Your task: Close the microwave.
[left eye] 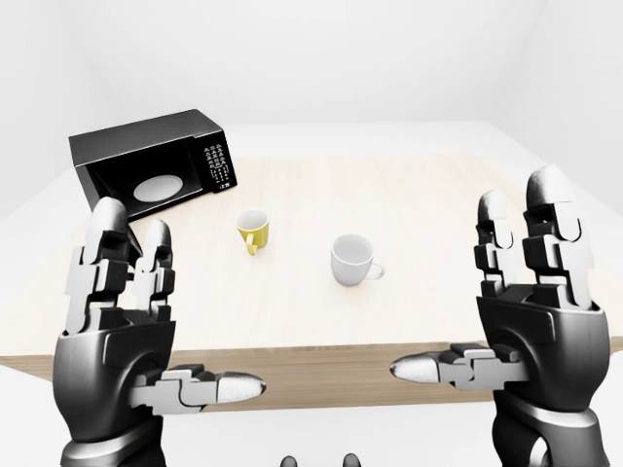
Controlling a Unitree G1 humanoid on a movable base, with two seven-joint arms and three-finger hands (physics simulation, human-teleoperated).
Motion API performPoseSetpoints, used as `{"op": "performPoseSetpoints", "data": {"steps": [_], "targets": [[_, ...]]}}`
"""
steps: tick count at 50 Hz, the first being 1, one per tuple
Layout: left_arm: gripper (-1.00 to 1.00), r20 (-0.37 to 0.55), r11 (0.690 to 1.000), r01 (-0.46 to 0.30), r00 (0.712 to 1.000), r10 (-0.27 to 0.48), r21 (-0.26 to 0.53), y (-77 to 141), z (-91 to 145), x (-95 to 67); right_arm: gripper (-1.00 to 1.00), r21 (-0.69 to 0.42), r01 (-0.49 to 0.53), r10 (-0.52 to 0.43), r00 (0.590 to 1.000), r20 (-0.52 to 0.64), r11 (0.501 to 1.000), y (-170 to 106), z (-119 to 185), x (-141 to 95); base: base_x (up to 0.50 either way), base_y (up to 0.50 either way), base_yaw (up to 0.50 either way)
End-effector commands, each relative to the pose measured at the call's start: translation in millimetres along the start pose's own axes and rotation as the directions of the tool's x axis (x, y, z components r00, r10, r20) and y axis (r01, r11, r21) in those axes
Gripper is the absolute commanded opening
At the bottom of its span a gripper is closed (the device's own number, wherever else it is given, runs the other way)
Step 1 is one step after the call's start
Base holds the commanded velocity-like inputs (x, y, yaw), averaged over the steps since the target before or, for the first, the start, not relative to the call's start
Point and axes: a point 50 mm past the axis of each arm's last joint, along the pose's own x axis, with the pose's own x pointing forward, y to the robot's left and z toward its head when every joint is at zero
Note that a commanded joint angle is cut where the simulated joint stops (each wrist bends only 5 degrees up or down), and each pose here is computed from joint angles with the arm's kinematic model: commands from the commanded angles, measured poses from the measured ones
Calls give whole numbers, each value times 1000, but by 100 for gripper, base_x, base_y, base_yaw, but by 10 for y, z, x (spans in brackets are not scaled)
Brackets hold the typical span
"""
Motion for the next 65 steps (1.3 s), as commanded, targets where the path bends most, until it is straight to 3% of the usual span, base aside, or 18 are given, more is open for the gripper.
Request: {"op": "performPoseSetpoints", "data": {"steps": [1,13,65], "targets": [[100,-9,1000,5,1000,-5,-15,-3,32,-16,100,3,3,-3,1000,14,1000,2,47,-11,0,0,0],[100,-14,1000,10,1000,-10,-8,-9,27,-22,100,-1,-2,2,1000,14,1000,2,46,-13,0,5,0],[100,-24,1000,13,1000,-14,-16,-12,21,-25,100,-11,-28,28,1000,3,1000,41,38,-27,0,50,0]]}}
